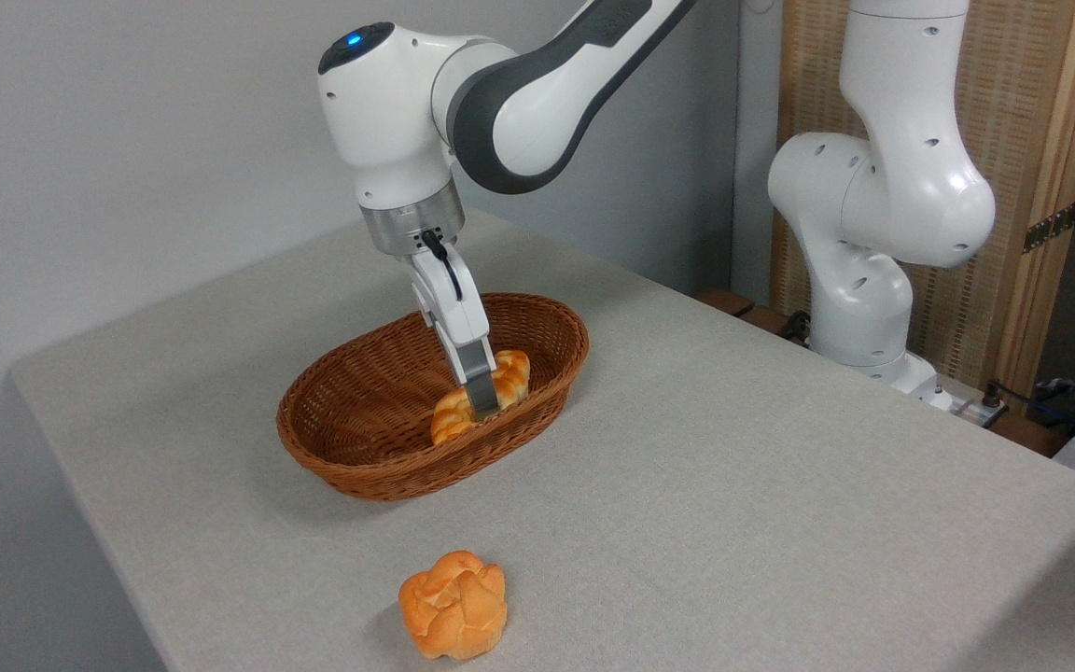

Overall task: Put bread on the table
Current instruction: 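Lower the gripper into the basket and close it on the braided loaf, then lift the braided loaf up out of the wicker basket, then carry the loaf beside the basket and lower it onto the table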

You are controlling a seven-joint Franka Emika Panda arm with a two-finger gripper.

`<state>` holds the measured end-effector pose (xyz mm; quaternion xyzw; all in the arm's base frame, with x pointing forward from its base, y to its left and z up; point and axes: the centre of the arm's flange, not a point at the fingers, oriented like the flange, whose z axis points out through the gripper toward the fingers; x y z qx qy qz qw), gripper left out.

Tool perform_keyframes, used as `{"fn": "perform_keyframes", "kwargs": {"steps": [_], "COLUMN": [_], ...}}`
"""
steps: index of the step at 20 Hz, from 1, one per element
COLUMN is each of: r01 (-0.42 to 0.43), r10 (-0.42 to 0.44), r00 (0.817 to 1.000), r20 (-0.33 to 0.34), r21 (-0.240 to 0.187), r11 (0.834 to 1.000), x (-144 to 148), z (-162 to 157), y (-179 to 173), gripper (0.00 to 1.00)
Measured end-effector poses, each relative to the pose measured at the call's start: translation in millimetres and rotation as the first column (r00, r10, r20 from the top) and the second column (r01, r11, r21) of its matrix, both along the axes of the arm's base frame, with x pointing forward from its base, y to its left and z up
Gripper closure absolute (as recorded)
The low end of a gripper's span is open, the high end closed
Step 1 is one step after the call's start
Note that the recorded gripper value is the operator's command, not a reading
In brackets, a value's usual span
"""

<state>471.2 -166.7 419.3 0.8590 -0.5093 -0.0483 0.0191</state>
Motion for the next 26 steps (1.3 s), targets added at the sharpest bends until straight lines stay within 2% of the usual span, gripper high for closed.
{"fn": "perform_keyframes", "kwargs": {"steps": [10,14,18,22,26], "r01": [0.004,-0.007,-0.012,-0.032,0.014], "r10": [-0.004,0.006,0.012,0.033,-0.011], "r00": [1.0,1.0,1.0,0.999,1.0], "r20": [0.0,-0.017,-0.005,0.004,0.027], "r21": [-0.008,-0.039,-0.054,-0.068,-0.094], "r11": [1.0,0.999,0.998,0.997,0.996], "x": [2,5,10,22,26], "z": [14,40,71,92,115], "y": [-6,-12,-11,22,92], "gripper": [1.0,1.0,1.0,1.0,1.0]}}
